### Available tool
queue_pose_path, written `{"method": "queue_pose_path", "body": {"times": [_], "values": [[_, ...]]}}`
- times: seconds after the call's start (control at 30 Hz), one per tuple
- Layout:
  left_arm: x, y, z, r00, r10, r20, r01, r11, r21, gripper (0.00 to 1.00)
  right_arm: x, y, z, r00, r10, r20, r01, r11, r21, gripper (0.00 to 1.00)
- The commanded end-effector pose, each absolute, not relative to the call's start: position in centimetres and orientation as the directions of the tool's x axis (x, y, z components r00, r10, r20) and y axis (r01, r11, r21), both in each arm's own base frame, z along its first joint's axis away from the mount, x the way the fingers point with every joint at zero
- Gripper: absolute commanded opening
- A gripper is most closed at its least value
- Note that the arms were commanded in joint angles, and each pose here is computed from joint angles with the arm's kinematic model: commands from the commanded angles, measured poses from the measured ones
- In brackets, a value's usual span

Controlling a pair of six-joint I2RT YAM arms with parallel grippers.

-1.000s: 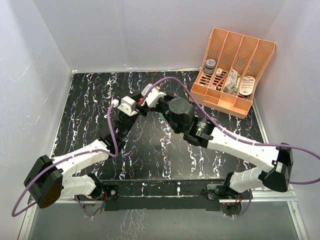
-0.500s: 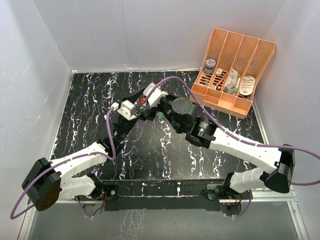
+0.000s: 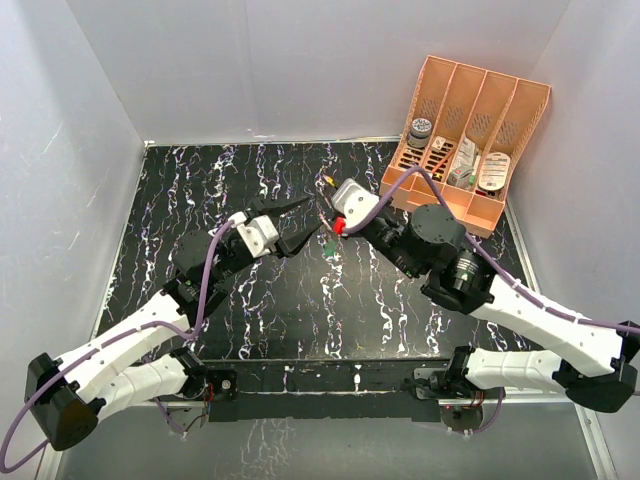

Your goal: Remove the keys from the keyring

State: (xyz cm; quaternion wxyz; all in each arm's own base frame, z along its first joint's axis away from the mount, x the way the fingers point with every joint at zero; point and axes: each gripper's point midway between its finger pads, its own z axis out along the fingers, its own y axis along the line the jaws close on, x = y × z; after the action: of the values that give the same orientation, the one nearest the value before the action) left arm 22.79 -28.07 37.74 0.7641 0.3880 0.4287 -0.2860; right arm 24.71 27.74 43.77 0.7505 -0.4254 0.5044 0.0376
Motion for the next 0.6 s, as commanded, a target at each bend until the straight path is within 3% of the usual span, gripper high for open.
{"method": "queue_pose_path", "body": {"times": [0.0, 0.3, 0.57], "values": [[21.7, -29.1, 37.4, 0.449, -0.04, -0.893, 0.815, 0.427, 0.391, 0.5, 23.4, 28.8, 45.1, 0.521, -0.302, -0.799, -0.544, 0.604, -0.583, 0.0], [21.0, -28.2, 40.4, 0.515, -0.06, -0.855, 0.781, 0.444, 0.439, 0.52, 23.2, 29.1, 44.8, 0.522, -0.304, -0.797, -0.559, 0.583, -0.589, 0.0], [21.0, -28.4, 39.1, 0.466, -0.02, -0.885, 0.811, 0.411, 0.417, 0.53, 23.4, 29.4, 44.4, 0.522, -0.303, -0.797, -0.557, 0.587, -0.588, 0.0]]}}
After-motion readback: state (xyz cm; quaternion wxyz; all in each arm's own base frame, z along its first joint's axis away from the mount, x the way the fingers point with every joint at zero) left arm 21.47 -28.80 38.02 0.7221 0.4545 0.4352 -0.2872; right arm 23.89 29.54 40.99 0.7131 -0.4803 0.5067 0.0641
